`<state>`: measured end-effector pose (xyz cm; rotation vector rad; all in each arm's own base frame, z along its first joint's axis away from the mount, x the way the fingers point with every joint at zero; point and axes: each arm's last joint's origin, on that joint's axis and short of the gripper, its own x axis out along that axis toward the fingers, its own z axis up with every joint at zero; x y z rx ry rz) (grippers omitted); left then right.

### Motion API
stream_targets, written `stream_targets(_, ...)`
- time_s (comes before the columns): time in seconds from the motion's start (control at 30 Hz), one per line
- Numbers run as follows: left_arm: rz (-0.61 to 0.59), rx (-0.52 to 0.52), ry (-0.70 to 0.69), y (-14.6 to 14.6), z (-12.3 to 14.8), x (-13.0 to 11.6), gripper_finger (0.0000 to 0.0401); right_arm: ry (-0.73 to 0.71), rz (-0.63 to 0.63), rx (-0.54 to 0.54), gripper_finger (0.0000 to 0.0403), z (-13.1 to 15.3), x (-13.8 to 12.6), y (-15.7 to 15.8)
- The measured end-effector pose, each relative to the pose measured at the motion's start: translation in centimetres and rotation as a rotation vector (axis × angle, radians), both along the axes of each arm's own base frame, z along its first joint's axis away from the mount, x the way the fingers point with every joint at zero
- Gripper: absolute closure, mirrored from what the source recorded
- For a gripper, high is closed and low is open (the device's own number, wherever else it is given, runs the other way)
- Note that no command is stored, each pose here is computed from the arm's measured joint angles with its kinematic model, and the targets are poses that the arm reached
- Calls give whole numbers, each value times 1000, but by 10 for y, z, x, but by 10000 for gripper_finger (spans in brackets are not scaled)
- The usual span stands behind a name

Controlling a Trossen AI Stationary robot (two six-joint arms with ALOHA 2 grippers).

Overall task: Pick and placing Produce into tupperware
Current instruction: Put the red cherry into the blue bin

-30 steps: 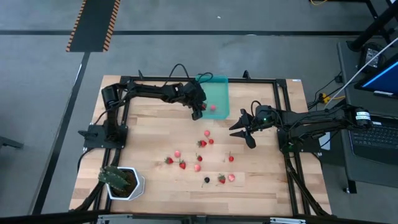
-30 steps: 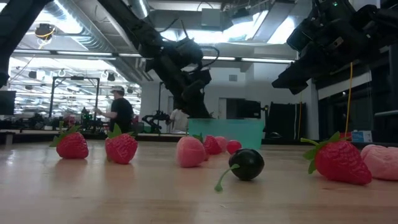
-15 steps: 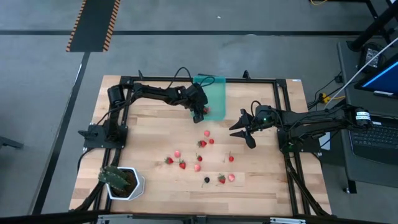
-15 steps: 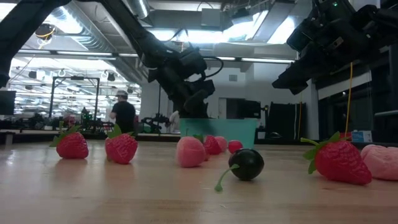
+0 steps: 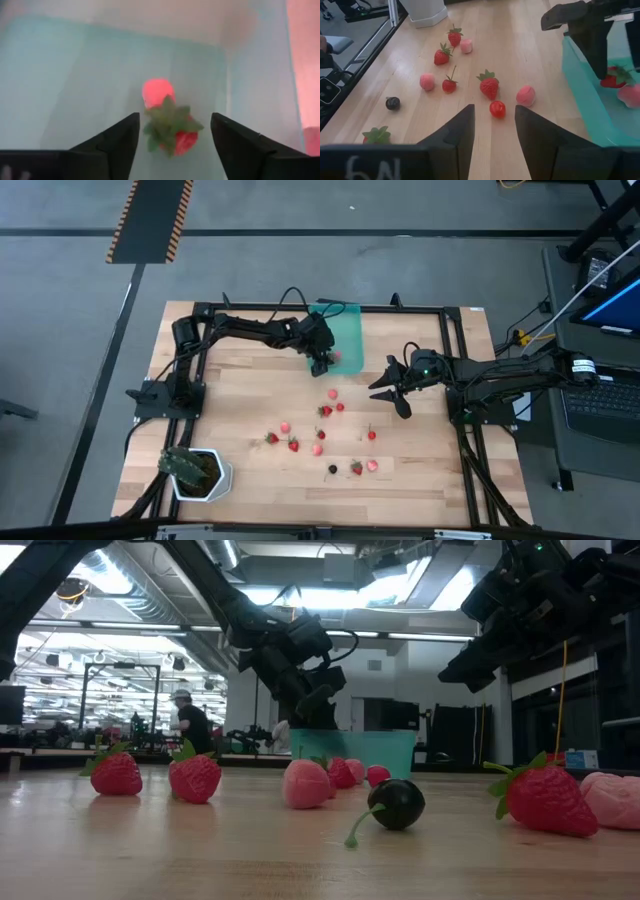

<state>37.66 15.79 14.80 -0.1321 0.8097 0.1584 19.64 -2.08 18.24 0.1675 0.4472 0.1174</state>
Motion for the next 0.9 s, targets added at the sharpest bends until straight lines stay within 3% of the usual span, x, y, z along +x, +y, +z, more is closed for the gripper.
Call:
stream_targets(0.13,-5,10,-35,1,18,5,150,4,0,0,260,0,0,0)
stream_targets(0.5,-50,-36,120,-1,60,13,152,10,1,0,260,-1,0,0)
stream_targets(0.9,-157,-2,32,-30,94,14,156,25,-1,5,260,-2,-1,0)
